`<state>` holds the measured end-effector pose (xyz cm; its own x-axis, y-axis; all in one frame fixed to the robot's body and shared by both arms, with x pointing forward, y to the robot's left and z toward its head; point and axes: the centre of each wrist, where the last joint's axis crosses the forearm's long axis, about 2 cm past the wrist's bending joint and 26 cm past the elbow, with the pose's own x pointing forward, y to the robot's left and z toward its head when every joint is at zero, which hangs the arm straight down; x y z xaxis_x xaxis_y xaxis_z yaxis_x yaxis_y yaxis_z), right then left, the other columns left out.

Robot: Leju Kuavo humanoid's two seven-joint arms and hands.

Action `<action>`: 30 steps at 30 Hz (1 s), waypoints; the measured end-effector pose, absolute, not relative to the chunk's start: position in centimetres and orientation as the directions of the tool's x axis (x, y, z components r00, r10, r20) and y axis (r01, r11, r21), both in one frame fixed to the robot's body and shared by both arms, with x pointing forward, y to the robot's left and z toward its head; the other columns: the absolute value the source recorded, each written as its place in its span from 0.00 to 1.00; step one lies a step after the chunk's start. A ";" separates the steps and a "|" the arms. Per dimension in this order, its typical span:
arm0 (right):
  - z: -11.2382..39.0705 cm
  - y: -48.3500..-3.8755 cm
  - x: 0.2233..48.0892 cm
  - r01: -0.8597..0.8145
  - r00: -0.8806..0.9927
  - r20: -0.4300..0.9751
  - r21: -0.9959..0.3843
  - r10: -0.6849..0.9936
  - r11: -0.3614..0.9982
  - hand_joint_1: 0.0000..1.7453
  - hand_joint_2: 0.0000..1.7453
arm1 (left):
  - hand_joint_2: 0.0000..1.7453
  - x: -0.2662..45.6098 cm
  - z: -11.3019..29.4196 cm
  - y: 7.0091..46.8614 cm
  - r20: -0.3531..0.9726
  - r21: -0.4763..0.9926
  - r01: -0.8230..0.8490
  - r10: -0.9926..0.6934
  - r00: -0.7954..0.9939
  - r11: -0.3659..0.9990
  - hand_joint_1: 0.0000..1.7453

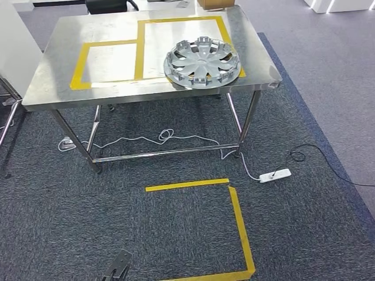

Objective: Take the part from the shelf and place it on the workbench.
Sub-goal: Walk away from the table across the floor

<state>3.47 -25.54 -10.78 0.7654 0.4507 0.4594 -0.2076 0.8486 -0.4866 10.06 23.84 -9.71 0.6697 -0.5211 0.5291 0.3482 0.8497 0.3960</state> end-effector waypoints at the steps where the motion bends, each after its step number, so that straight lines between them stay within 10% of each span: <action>1: -10.8 -25.6 3.5 -0.207 0.765 0.459 -0.487 0.451 0.848 0.00 0.00 | 0.00 10.1 -9.7 23.8 0.529 0.396 0.348 -0.521 0.670 0.850 0.00; 30: -10.8 -25.5 3.5 -0.218 0.762 0.456 -0.488 0.460 0.845 0.00 0.00 | 0.00 9.8 -9.8 23.9 0.535 0.409 0.350 -0.532 0.656 0.843 0.00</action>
